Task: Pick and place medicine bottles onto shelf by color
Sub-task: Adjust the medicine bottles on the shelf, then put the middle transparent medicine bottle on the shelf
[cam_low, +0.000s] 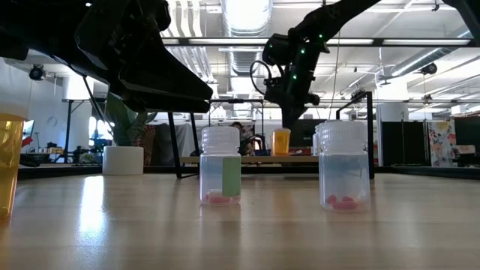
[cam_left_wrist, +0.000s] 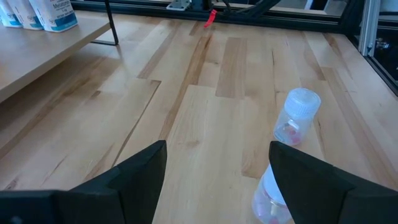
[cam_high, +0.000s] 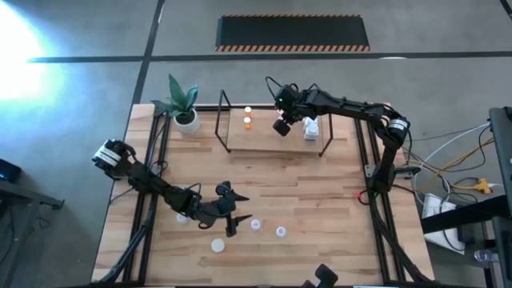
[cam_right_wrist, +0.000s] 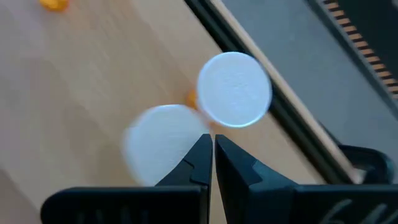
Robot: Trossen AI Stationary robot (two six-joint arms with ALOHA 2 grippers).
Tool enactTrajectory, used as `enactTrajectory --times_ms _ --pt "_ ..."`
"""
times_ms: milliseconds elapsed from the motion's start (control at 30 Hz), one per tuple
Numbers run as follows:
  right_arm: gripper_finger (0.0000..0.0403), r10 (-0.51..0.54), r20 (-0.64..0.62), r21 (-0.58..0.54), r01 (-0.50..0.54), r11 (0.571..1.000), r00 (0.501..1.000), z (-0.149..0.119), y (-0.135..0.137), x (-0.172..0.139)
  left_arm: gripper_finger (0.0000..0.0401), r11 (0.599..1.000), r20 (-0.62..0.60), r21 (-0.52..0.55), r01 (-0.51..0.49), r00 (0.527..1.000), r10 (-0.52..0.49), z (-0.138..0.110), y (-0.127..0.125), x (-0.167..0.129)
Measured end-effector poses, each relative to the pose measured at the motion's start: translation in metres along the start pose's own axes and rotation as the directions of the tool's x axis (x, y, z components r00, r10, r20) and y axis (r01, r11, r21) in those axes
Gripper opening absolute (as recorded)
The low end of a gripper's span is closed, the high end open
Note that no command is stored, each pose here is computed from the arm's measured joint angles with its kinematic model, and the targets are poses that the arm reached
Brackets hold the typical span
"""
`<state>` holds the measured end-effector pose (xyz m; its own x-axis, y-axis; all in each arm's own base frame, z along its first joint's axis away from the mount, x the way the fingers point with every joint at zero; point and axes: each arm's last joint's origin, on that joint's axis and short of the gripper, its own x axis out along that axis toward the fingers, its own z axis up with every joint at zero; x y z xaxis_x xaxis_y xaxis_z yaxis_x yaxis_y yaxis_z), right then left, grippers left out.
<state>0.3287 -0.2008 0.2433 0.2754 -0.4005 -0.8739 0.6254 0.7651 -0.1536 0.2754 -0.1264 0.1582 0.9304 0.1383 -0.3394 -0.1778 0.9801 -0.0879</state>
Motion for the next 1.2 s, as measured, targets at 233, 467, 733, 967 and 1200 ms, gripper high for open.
enactTrajectory --times_ms 233,467,733,967,1200 --pt "0.0012 -0.001 0.049 -0.02 0.002 1.0 0.999 0.006 0.004 -0.015 0.0267 1.0 0.0 0.0 0.0 1.0 0.0 0.0 0.0 0.0" --pt "0.0012 0.071 0.101 -0.131 -0.058 0.99 0.992 -0.003 0.047 -0.048 0.0267 0.999 -0.023 0.027 0.024 0.999 -0.023 0.003 -0.006 -0.011" --pt "0.0012 0.162 0.118 -0.418 -0.099 0.903 0.98 -0.079 0.163 -0.073 0.0267 0.996 -0.017 0.087 0.037 0.999 -0.036 0.024 -0.015 -0.064" --pt "0.0012 0.142 0.24 -0.457 -0.017 0.889 0.96 -0.179 0.227 -0.107 0.0267 0.996 -0.045 0.048 0.073 0.996 -0.071 0.025 -0.016 -0.085" --pt "0.0013 0.269 0.236 -0.356 -0.175 0.918 0.934 -0.261 0.254 -0.124 0.0267 0.999 -0.091 0.052 0.014 0.996 -0.01 0.006 -0.018 -0.065"
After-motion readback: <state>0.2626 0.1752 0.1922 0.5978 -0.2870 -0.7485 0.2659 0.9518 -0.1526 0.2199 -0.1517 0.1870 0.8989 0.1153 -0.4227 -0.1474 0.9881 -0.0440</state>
